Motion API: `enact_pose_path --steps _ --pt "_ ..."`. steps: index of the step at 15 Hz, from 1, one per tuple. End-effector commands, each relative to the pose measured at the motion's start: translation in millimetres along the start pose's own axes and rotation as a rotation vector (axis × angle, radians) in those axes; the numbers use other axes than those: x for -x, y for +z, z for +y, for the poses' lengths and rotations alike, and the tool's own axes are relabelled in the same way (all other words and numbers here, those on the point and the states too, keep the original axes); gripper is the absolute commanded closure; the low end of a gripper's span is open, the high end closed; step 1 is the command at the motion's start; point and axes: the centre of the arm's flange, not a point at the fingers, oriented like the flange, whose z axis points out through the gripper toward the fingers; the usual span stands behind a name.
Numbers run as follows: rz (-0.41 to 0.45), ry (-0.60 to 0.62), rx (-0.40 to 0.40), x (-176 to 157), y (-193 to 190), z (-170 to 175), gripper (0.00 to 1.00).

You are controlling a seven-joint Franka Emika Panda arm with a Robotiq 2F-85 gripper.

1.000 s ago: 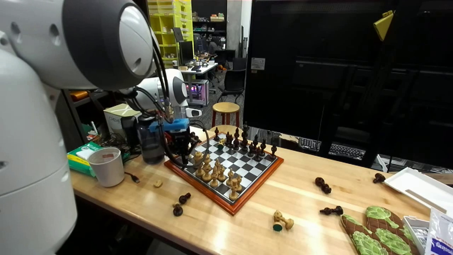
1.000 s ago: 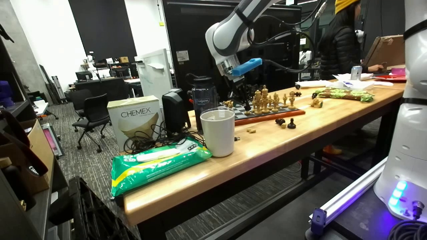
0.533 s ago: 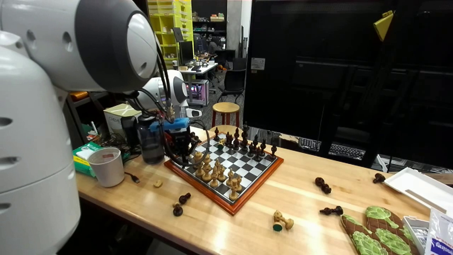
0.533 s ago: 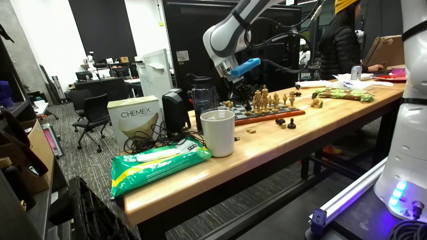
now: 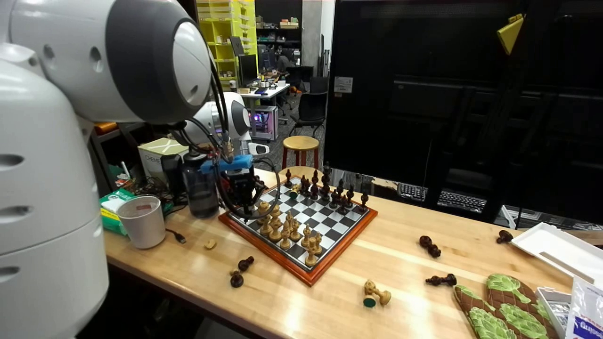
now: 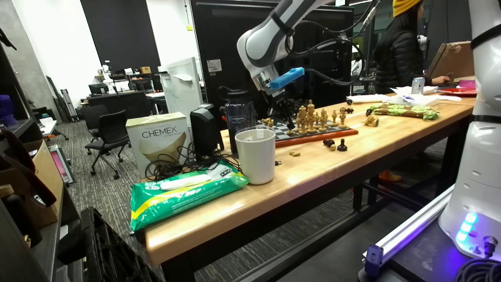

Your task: Move one yellow chess piece away from you on the board

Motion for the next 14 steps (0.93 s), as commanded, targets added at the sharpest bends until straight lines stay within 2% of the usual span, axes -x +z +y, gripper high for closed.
enact_pose_path --steps 1,14 --pt "-0.003 -0.010 0.034 -5.1 -5.1 1.6 1.00" --pt "-0.019 -0.019 0.048 -14.7 -5.2 10.6 1.00"
